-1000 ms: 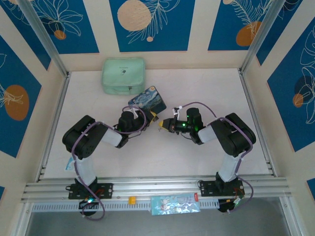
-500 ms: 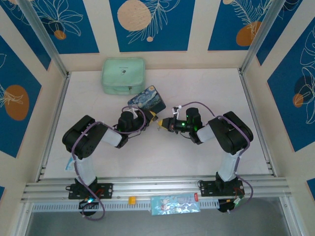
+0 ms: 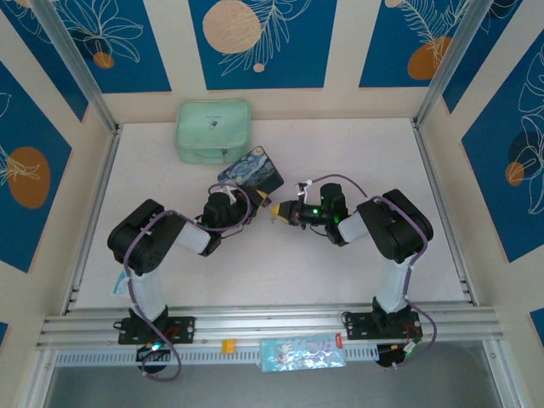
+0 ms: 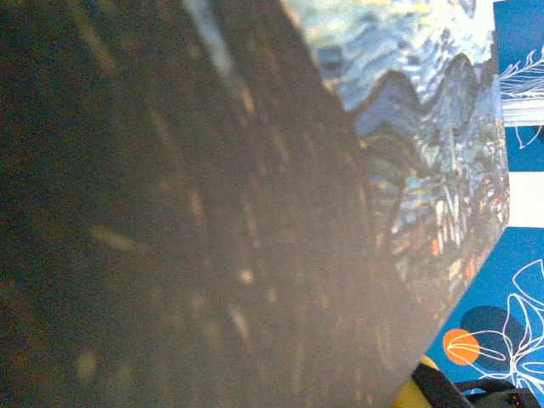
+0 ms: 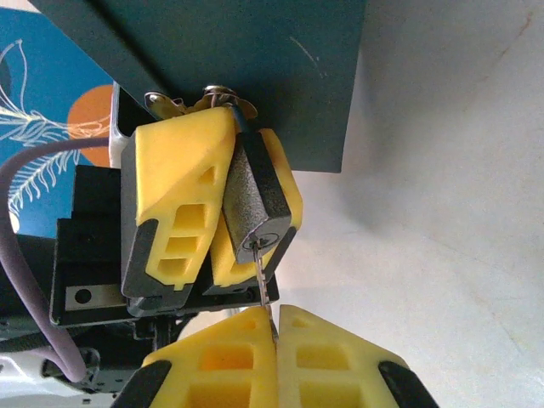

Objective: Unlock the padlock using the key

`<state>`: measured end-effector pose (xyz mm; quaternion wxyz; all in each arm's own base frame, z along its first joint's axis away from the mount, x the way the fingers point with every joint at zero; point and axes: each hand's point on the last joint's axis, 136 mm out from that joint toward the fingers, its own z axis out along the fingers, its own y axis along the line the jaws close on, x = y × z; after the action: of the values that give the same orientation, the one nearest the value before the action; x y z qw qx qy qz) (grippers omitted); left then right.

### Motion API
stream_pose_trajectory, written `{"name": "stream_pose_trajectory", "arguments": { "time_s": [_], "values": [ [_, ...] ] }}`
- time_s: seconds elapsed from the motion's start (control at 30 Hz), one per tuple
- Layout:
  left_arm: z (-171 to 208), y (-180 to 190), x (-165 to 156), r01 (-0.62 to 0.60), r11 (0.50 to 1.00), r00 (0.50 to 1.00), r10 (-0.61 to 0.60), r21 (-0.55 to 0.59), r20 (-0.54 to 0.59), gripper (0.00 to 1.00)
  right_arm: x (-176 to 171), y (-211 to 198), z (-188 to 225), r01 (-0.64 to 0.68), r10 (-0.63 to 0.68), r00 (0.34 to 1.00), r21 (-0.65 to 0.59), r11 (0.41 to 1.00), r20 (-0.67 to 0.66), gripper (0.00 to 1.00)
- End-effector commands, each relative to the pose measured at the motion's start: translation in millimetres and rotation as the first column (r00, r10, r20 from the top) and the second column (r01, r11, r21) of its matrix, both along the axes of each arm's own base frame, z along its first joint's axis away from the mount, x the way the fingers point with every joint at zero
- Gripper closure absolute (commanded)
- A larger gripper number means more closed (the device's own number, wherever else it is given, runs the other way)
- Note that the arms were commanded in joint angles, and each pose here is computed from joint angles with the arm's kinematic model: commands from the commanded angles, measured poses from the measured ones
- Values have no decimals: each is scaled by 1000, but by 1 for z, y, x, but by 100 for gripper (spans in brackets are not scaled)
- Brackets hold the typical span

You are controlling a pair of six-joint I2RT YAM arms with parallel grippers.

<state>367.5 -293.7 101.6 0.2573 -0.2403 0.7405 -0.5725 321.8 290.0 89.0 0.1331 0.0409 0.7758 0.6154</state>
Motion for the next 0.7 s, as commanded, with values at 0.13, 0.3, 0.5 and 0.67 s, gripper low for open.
{"name": "stream_pose_trajectory", "arguments": {
  "time_s": [0.13,0.3,0.5,0.67],
  "values": [
    [49,-29,-22,142,983,984,-127,-120,124,100,23,-3,-13,96,-96,993,-1,995,-65,100],
    [53,-30,-26,156,981,981,-140,-119,137,100,31,-7,-15,103,-102,992,10,995,-79,100],
    [52,-29,-26,153,981,980,-136,-118,145,100,27,-7,-14,90,-88,980,2,996,-178,100],
    [56,-31,-22,150,979,980,-128,-138,153,100,15,1,-12,99,-96,969,3,995,-226,100]
  ]
}}
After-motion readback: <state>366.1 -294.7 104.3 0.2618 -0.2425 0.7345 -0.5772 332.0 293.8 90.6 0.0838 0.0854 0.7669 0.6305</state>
